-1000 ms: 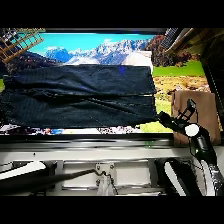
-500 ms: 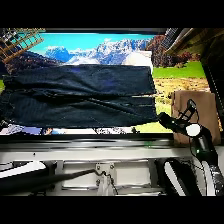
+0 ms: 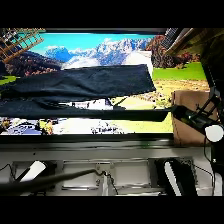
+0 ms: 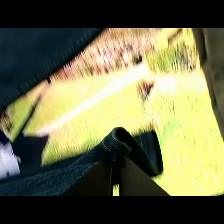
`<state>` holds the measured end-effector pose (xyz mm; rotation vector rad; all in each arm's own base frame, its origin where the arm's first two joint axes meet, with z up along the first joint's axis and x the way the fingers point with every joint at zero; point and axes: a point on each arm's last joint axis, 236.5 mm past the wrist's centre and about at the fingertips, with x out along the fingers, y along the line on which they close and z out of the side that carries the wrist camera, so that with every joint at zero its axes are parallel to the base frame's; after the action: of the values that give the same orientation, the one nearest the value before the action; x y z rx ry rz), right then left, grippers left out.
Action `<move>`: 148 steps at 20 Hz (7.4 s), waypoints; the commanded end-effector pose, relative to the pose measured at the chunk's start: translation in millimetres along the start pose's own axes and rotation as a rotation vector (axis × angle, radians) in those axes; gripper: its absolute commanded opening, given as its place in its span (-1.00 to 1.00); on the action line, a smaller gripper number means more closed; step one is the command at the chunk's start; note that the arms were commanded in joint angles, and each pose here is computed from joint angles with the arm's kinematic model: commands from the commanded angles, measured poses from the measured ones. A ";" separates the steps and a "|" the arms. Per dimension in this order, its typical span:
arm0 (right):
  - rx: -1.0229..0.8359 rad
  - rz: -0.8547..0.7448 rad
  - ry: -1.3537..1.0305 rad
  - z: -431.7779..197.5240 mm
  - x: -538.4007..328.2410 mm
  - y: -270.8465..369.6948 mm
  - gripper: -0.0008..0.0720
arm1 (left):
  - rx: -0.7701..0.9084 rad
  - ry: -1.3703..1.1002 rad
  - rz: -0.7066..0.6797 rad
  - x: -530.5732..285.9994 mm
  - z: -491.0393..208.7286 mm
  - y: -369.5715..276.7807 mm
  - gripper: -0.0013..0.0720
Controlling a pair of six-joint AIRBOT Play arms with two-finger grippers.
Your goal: Fold the clothes and pants, and hang the long-sleeved shirts on hangers.
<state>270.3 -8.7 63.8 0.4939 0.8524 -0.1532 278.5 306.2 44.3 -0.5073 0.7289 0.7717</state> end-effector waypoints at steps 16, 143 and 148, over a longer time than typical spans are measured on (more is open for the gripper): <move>-0.114 0.097 0.046 223.9 287.6 58.5 -0.89 | 0.214 -0.136 -0.239 166.1 102.2 -200.7 -0.92; -0.062 0.388 0.722 -70.0 174.8 19.7 0.21 | 0.804 0.695 -1.286 -210.0 -305.3 -486.8 -0.03; -0.125 0.453 0.821 -105.7 164.0 68.5 -0.82 | 0.888 0.823 -1.246 -203.2 -366.6 -480.8 -0.24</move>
<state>335.7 81.8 -99.6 0.6214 1.4745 0.4957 419.6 -298.5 53.9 -0.3661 1.1082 -0.9492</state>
